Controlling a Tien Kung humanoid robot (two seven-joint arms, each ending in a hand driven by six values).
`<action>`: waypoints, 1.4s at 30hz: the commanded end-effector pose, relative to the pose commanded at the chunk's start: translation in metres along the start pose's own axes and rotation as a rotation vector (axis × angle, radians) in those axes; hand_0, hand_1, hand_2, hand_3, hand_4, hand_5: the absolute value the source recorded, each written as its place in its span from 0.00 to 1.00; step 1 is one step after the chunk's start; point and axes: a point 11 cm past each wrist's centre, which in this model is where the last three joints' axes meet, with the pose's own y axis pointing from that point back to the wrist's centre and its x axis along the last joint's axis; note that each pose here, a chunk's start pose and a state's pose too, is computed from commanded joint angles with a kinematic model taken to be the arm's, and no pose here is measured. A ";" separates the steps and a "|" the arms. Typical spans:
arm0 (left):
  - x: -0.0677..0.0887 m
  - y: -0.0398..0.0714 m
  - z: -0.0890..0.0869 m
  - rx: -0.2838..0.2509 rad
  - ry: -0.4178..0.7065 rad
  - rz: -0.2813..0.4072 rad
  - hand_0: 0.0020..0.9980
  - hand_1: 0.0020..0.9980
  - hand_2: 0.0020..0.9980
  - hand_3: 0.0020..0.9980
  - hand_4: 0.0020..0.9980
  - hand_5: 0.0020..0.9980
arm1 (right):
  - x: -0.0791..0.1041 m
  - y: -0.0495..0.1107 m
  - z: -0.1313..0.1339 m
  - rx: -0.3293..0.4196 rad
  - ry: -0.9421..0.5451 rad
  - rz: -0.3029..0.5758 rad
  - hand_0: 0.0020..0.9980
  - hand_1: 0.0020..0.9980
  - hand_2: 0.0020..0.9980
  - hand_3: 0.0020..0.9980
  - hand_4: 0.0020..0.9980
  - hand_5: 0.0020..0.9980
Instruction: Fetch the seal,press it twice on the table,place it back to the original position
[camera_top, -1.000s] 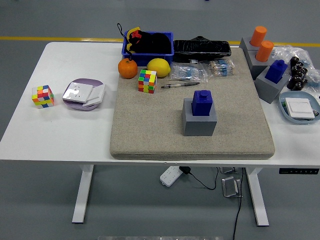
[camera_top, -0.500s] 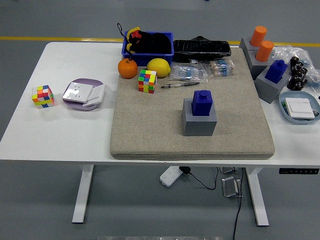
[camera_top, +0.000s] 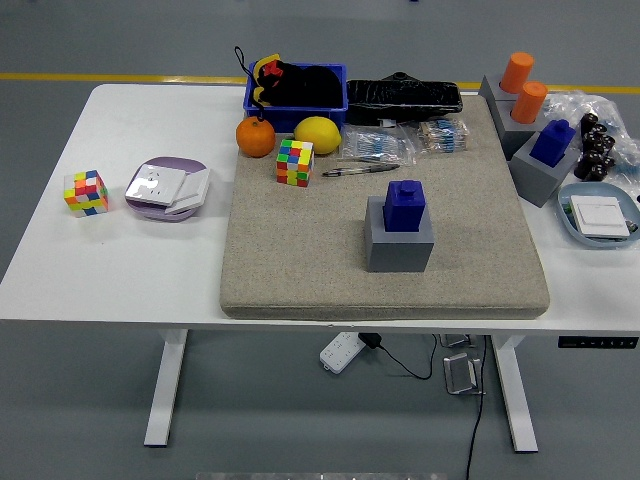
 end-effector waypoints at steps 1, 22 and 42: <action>-0.001 0.000 -0.001 0.000 0.004 -0.002 0.82 0.82 0.79 0.84 0.80 0.41 | 0.001 0.000 0.000 0.001 -0.002 0.003 0.86 0.79 0.78 0.79 0.93 0.29; -0.006 -0.001 0.005 -0.013 0.022 -0.012 0.82 0.82 0.79 0.84 0.80 0.41 | 0.003 -0.001 -0.007 0.022 -0.008 0.012 0.86 0.79 0.78 0.79 0.92 0.28; -0.004 0.000 0.004 -0.008 0.014 -0.003 0.82 0.82 0.79 0.84 0.80 0.41 | 0.003 0.000 -0.005 0.015 -0.005 0.008 0.86 0.78 0.78 0.79 0.92 0.27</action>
